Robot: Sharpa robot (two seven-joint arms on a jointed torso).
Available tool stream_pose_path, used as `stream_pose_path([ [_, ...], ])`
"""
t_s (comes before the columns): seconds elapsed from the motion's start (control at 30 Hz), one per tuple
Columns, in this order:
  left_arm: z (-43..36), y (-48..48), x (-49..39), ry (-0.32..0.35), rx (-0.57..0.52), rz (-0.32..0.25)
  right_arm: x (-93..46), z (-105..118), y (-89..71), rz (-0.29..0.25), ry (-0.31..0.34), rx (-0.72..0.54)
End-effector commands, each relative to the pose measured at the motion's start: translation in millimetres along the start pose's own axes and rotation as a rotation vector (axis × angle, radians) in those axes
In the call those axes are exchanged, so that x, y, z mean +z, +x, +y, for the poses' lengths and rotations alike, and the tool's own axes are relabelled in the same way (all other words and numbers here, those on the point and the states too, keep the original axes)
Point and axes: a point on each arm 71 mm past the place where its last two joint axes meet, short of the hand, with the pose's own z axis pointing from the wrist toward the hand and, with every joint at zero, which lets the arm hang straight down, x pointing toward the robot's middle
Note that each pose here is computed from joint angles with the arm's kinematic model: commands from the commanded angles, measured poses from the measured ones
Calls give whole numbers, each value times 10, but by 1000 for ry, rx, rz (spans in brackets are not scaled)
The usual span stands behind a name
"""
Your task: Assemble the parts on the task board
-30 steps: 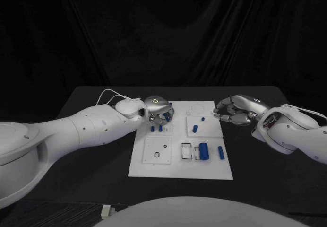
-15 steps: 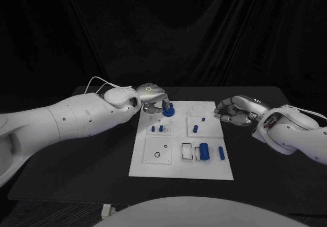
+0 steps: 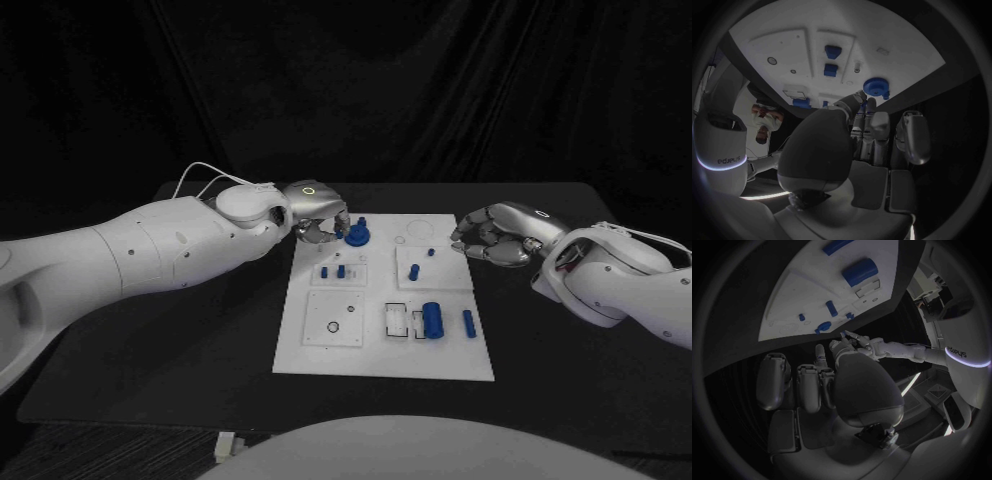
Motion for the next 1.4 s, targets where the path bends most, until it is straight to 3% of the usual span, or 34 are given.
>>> stream_pose_path([
  [0.03, -13, 62, 16, -1, -16, 47, 0, -14, 18, 12, 17, 1],
  [0.77, -12, 240, 18, -21, -35, 83, 4, -13, 29, 17, 17, 2],
  [1.4, -58, 294, 42, -15, -44, 97, -4, -16, 44, 20, 18, 3],
])
